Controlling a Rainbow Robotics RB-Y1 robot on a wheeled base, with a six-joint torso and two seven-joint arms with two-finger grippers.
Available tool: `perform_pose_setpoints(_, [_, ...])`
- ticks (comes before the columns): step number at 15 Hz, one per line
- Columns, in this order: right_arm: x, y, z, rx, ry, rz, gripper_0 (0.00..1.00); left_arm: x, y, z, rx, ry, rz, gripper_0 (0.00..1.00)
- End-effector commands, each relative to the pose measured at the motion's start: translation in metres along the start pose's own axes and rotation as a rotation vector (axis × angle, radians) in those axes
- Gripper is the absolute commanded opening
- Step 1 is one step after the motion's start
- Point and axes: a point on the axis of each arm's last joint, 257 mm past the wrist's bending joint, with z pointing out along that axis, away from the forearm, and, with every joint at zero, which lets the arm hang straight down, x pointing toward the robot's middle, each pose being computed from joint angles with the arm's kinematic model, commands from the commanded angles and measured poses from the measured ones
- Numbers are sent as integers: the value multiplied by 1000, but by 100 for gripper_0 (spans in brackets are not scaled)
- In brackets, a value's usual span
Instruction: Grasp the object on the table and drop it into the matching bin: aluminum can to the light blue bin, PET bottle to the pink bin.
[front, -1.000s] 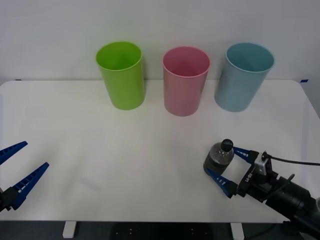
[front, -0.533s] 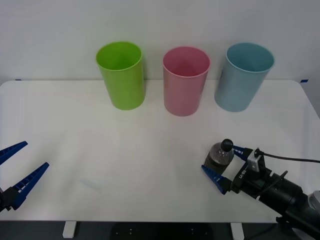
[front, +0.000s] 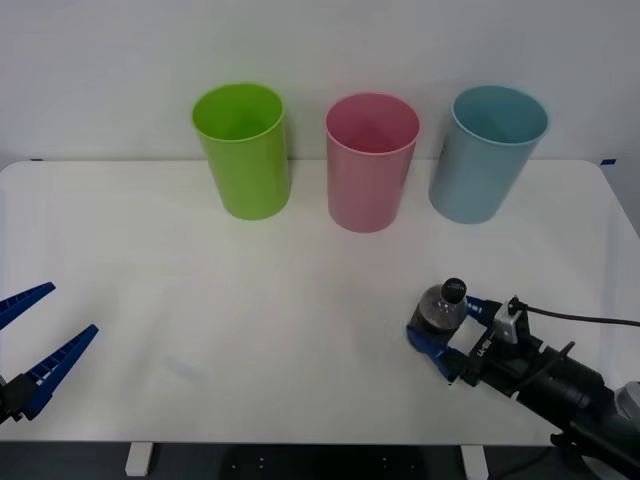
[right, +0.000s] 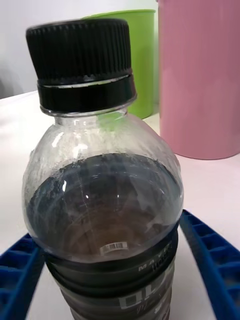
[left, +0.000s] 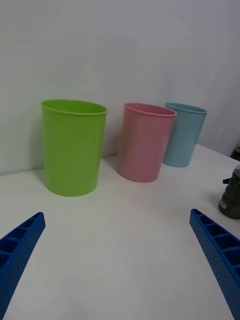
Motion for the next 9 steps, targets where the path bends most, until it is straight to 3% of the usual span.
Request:
perform_pose_setpoints(1, [0,0,1,0,-2,-2,0,0,0,0,0,0,0,100])
perform_pose_setpoints(9, [-9,2,3,-6,-16,-23,0,0,0,0,0,0,0,100])
